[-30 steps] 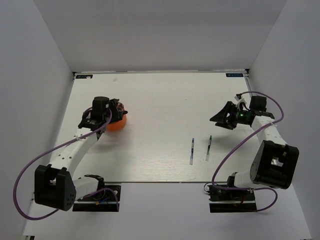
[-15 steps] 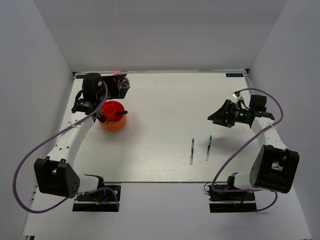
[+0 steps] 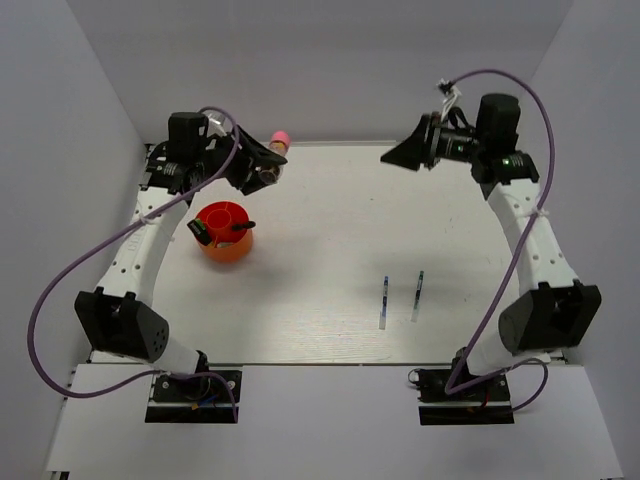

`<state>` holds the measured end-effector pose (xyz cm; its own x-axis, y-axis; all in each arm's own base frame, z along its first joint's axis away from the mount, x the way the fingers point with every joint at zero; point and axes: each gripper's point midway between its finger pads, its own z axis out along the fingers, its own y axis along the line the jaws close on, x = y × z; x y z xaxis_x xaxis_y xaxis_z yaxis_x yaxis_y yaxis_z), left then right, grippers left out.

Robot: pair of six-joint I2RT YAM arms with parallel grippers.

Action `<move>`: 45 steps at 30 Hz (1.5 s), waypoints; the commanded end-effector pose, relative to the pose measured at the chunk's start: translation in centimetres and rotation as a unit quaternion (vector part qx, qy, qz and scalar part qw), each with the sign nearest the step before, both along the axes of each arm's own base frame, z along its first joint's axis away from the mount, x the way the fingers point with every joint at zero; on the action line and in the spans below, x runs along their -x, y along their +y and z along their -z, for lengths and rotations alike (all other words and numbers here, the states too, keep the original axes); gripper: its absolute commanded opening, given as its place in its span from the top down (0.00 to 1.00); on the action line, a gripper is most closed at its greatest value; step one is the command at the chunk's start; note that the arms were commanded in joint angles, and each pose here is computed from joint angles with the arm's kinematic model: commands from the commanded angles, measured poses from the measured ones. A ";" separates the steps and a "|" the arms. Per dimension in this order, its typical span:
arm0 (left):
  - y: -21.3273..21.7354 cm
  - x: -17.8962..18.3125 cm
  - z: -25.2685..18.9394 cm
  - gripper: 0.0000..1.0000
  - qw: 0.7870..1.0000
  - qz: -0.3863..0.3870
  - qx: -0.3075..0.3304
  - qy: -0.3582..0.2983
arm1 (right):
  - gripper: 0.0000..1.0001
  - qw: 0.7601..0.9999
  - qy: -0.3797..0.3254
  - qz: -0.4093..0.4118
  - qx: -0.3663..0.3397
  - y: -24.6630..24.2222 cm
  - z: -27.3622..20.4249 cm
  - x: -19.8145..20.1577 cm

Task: Sort the stationery into containers
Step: Pass the stationery from the left arm to the right

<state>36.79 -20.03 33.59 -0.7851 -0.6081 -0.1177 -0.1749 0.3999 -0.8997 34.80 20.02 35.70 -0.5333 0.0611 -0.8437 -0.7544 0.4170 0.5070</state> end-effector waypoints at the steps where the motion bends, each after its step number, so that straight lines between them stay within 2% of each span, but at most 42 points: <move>1: -1.8 6.7 -2.6 1.00 0.973 0.180 -0.077 -0.123 | 0.37 0.993 0.095 0.012 -0.072 0.8 -2.6 -3.0; 2: -1.6 7.3 -2.0 1.00 0.949 0.221 -0.127 -0.184 | 0.38 0.982 0.164 0.012 -0.097 1.4 -1.4 -4.4; 3: -1.7 7.8 -1.5 1.00 0.940 0.234 -0.154 -0.195 | 0.38 0.975 0.184 0.004 -0.126 2.1 -2.5 -4.6; 4: -1.6 9.8 -1.6 1.00 0.929 0.254 -0.173 -0.204 | 0.38 0.968 0.200 -0.014 -0.150 3.1 -3.7 -4.3; 5: -0.7 9.2 -0.4 1.00 0.910 0.250 -0.238 -0.230 | 0.38 0.961 0.224 -0.016 -0.159 3.5 -3.1 -5.0; 6: -0.1 9.3 1.2 1.00 0.896 0.260 -0.272 -0.237 | 0.38 0.958 0.233 -0.023 -0.168 3.8 -3.4 -5.1; 7: 0.3 10.5 -0.4 1.00 0.872 0.256 -0.291 -0.299 | 0.38 0.948 0.251 -0.034 -0.193 4.6 -4.7 -5.0; 9: 0.7 9.5 2.3 1.00 0.855 0.241 -0.325 -0.324 | 0.38 0.943 0.263 -0.044 -0.199 5.3 -4.4 -4.8; 10: 1.2 10.5 0.7 1.00 0.843 0.225 -0.326 -0.365 | 0.38 0.934 0.286 -0.053 -0.206 6.0 -4.2 -4.3; 11: 1.5 10.0 2.4 1.00 0.843 0.215 -0.338 -0.360 | 0.38 0.932 0.292 -0.068 -0.205 6.8 -4.2 -3.6; 12: 1.6 9.9 1.5 1.00 0.837 0.201 -0.338 -0.382 | 0.37 0.928 0.298 -0.078 -0.211 7.5 -4.5 -2.8; 13: 1.8 9.8 1.5 1.00 0.835 0.195 -0.342 -0.384 | 0.37 0.922 0.315 -0.081 -0.211 8.0 -4.1 -2.5; 17: 1.8 8.7 2.1 1.00 0.838 0.177 -0.346 -0.382 | 0.35 0.925 0.310 -0.106 -0.193 10.4 -4.1 0.2; 24: 1.0 6.2 1.9 1.00 0.859 0.136 -0.328 -0.369 | 0.31 0.932 0.300 -0.121 -0.166 13.3 -1.5 2.1; 27: 0.8 5.6 2.2 1.00 0.866 0.126 -0.322 -0.361 | 0.31 0.945 0.277 -0.115 -0.131 14.3 -0.3 2.4; 29: 0.5 5.2 1.9 1.00 0.869 0.118 -0.312 -0.365 | 0.31 0.944 0.294 -0.096 -0.111 14.8 0.9 2.5; 31: 0.2 4.9 1.7 1.00 0.870 0.115 -0.307 -0.367 | 0.31 0.949 0.283 -0.095 -0.102 15.4 1.7 2.4; 35: -0.1 4.8 1.8 1.00 0.874 0.113 -0.300 -0.365 | 0.31 0.949 0.292 -0.077 -0.087 16.2 3.1 2.1; 45: -0.8 4.7 3.6 1.00 0.879 0.121 -0.299 -0.350 | 0.31 0.960 0.252 -0.088 -0.083 18.3 2.5 2.1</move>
